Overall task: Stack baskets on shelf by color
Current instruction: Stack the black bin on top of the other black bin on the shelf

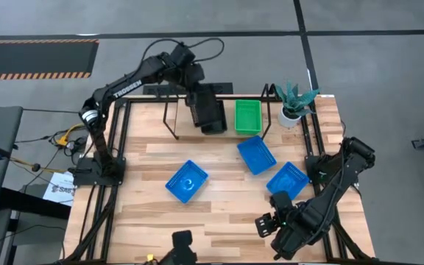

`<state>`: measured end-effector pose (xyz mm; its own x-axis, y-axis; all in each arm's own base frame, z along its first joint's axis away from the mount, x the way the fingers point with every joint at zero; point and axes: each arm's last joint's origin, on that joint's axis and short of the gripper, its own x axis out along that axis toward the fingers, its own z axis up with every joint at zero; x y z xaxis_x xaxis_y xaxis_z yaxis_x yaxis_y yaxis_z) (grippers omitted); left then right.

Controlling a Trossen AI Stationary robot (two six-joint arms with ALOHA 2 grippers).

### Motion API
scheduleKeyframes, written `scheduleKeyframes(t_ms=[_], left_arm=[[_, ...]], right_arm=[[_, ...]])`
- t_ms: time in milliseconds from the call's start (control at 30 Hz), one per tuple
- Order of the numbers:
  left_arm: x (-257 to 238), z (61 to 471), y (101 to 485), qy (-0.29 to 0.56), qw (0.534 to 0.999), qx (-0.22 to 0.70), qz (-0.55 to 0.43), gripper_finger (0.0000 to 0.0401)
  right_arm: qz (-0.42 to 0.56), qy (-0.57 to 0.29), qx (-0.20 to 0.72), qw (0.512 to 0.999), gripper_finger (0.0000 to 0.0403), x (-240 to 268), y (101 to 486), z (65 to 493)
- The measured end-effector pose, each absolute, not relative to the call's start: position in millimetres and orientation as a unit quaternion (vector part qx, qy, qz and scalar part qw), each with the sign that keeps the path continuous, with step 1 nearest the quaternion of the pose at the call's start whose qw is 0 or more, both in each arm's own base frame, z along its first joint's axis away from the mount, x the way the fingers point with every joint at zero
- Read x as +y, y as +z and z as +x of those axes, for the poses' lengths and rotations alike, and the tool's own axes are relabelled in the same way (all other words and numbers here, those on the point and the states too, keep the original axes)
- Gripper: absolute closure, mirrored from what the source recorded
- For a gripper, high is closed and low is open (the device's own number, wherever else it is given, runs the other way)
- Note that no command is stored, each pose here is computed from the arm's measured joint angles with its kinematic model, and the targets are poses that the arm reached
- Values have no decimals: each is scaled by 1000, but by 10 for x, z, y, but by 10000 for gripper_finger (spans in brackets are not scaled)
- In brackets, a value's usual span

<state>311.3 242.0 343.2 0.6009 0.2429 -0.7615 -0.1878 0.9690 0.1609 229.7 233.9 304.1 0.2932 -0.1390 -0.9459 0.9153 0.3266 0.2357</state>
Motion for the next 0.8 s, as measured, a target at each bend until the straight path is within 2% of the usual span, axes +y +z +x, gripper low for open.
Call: scheduleKeyframes(t_ms=[400, 700, 800], left_arm=[[2420, 3373, 3110, 101, 880, 462, 32, 401], [2415, 3378, 3114, 90, 884, 457, 34, 400], [2403, 3387, 3116, 77, 887, 454, 41, 384]], right_arm=[[433, -383, 451, 681, 158, 2348, 3042, 2305], [425, -378, 455, 685, 158, 2349, 3042, 2301], [424, -377, 456, 686, 158, 2352, 3042, 2297]])
